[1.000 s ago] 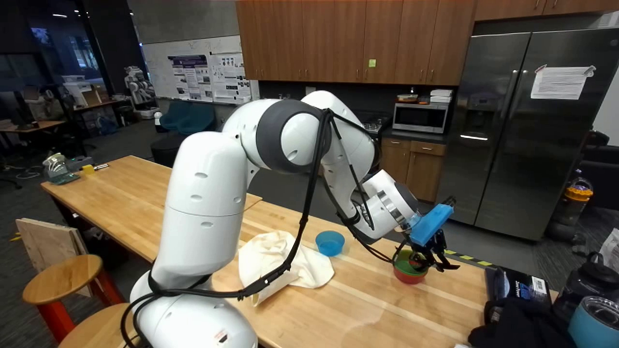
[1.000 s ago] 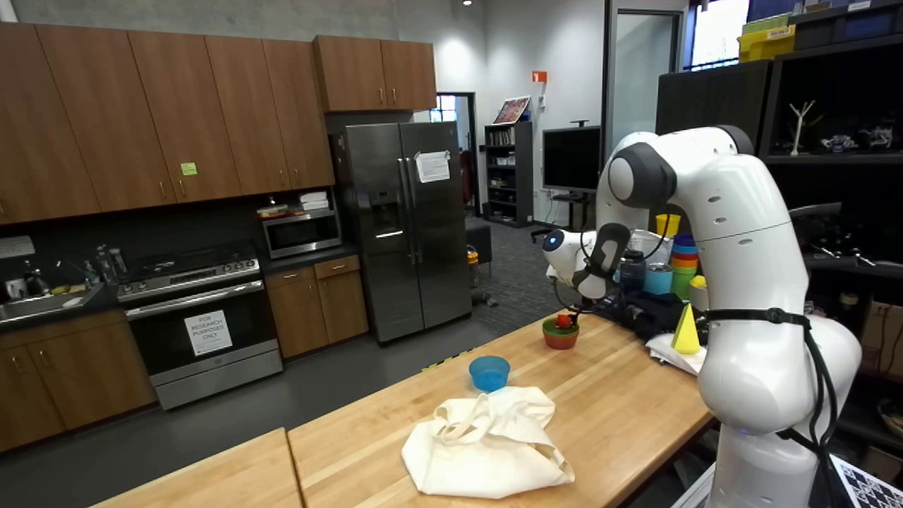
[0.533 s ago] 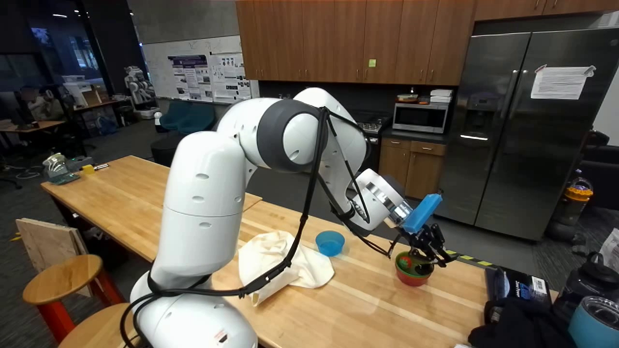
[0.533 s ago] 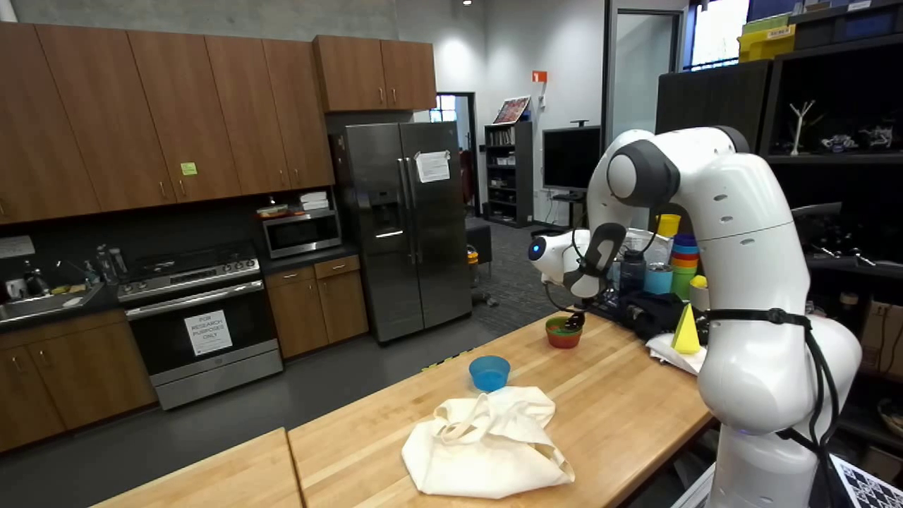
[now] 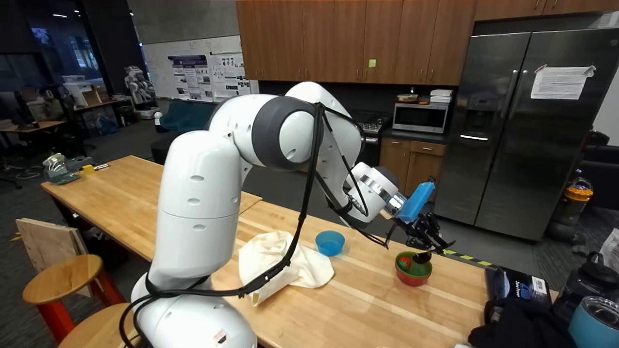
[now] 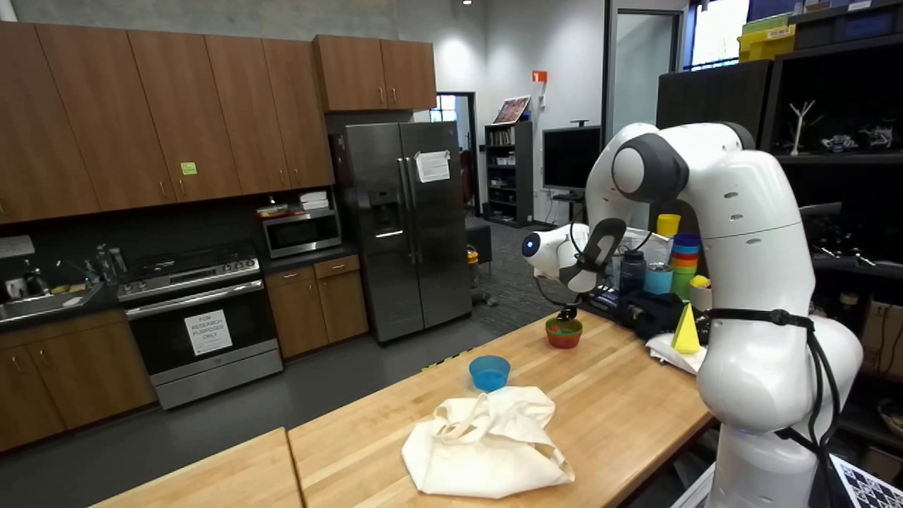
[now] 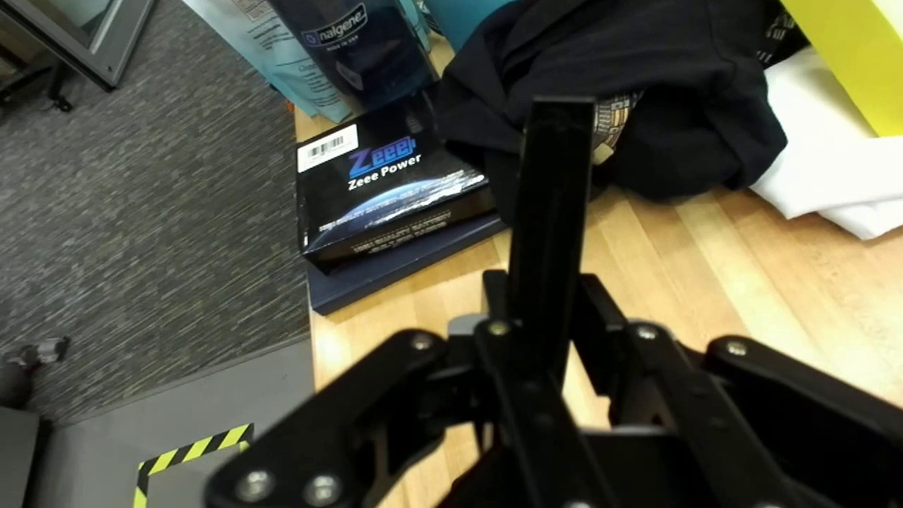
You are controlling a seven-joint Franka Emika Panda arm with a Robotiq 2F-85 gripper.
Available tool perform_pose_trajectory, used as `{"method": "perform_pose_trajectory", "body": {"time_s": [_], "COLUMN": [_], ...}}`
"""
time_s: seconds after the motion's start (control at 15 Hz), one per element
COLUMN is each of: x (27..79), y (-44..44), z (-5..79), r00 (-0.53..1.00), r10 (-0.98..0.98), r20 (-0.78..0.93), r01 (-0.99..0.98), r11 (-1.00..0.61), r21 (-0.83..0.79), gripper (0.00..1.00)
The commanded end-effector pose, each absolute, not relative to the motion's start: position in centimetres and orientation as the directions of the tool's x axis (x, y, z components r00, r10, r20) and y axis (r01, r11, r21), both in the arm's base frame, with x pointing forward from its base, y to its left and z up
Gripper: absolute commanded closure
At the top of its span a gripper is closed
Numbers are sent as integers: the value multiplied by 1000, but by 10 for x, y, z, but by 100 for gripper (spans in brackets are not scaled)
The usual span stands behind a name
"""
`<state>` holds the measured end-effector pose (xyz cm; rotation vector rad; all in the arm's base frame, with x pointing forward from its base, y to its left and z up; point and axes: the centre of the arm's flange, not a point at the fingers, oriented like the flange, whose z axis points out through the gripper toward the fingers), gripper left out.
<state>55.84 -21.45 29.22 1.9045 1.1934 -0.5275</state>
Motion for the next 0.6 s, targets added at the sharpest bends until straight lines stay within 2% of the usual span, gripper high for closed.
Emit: {"method": "perform_pose_trajectory", "body": {"time_s": [0.0,0.53], "x": [546,512], "y": [-205,-209], "z": [321,362], "r00": [490,587], "r10": [583,664], "r20": [-648,-464], "r01": [858,751], "r11": [-191,-233], "r21": [477,617], "gripper": [94,94]}}
